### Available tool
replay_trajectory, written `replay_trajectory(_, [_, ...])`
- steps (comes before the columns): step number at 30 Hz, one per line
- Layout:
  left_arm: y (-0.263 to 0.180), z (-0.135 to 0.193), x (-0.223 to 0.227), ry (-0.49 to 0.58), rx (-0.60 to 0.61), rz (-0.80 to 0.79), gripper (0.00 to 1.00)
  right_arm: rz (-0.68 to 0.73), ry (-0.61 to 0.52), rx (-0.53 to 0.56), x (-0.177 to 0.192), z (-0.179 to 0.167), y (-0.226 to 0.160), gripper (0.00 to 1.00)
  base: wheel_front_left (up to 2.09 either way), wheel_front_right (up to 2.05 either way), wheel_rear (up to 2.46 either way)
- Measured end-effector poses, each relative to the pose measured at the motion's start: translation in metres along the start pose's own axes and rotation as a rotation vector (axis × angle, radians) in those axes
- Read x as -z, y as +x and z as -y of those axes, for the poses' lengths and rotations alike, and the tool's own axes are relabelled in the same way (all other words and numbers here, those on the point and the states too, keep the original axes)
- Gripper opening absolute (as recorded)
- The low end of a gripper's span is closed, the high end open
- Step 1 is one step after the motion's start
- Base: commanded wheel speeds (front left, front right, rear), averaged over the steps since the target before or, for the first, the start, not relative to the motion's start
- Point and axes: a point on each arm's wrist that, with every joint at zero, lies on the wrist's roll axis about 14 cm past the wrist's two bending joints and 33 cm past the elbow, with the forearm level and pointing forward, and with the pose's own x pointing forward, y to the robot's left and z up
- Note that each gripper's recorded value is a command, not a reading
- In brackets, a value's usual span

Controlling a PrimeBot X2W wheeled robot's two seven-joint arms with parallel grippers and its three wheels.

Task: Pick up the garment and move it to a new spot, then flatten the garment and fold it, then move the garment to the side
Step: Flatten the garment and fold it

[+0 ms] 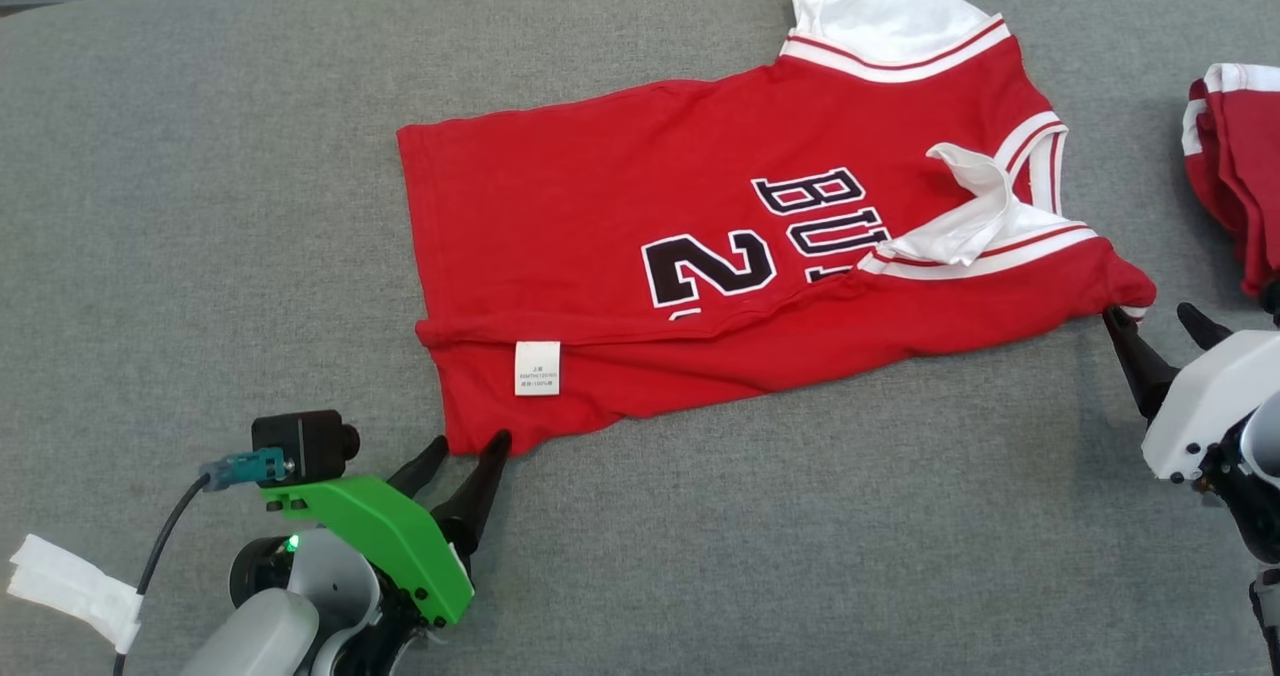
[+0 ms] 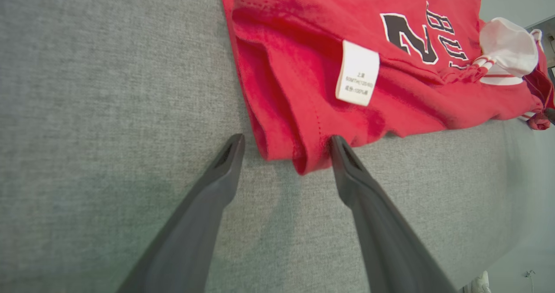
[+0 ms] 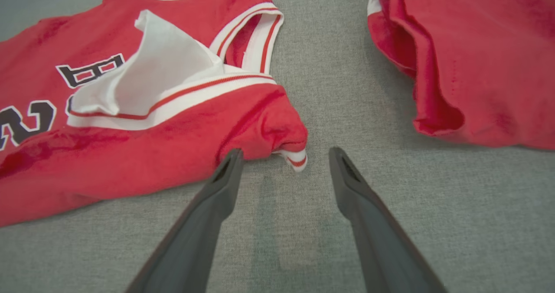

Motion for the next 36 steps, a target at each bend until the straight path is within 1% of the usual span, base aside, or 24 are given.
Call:
replay_trajectory(3, [0.004,0.001,0.002,-0.004,0.010,-0.014,1.00,-0.048,-0.036,0.012,0.004,0.005,0.011,1.00,0.00,0.00,0.00])
replay_trajectory(6, [0.007,0.000,0.004,-0.008,0.013,-0.021,1.00,-0.067,-0.045,0.009,0.006,0.006,0.019,1.00,0.00,0.00,0.00])
replay_trajectory(14, [0.013,0.004,0.009,-0.014,0.032,-0.049,1.00,-0.104,-0.028,-0.064,0.014,-0.018,0.032,1.00,0.00,0.00,0.00])
replay_trajectory(15, [0.014,0.004,0.010,-0.014,0.036,-0.051,1.00,-0.108,-0.025,-0.075,0.015,-0.021,0.033,0.86,0.00,0.00,0.00])
replay_trajectory(16, [0.014,0.005,0.010,-0.014,0.040,-0.054,1.00,-0.112,-0.023,-0.082,0.016,-0.023,0.034,0.55,0.00,0.00,0.00])
replay_trajectory(17, [0.015,0.005,0.011,-0.014,0.041,-0.056,1.00,-0.119,-0.026,-0.088,0.017,-0.024,0.034,0.35,0.00,0.00,0.00])
replay_trajectory(18, [0.015,0.005,0.011,-0.014,0.041,-0.057,0.59,-0.120,-0.027,-0.092,0.018,-0.025,0.034,0.00,0.00,0.00,0.00])
replay_trajectory(19, [0.016,0.006,0.011,-0.016,0.044,-0.057,0.26,-0.120,-0.025,-0.097,0.017,-0.025,0.034,0.00,0.00,0.00,0.00])
replay_trajectory(20, [0.017,0.006,0.011,-0.018,0.045,-0.056,0.00,-0.125,-0.028,-0.104,0.018,-0.026,0.034,0.00,0.00,0.00,0.00])
replay_trajectory(26, [0.012,0.003,0.005,-0.007,0.058,-0.064,0.00,-0.144,-0.061,-0.145,0.010,-0.025,0.027,0.00,0.00,0.00,0.00])
replay_trajectory(29, [0.003,0.000,-0.004,-0.002,0.064,-0.055,0.00,-0.165,-0.090,-0.178,0.000,-0.021,0.015,0.00,0.00,0.00,0.00])
replay_trajectory(32, [-0.009,0.001,-0.004,0.009,0.072,-0.062,0.00,-0.192,-0.119,-0.201,-0.010,-0.014,0.000,0.00,0.00,0.00,0.00])
replay_trajectory(36, [-0.022,0.012,0.008,-0.021,0.102,-0.080,0.00,-0.285,-0.140,-0.208,0.001,-0.002,-0.020,0.00,0.00,0.00,0.00])
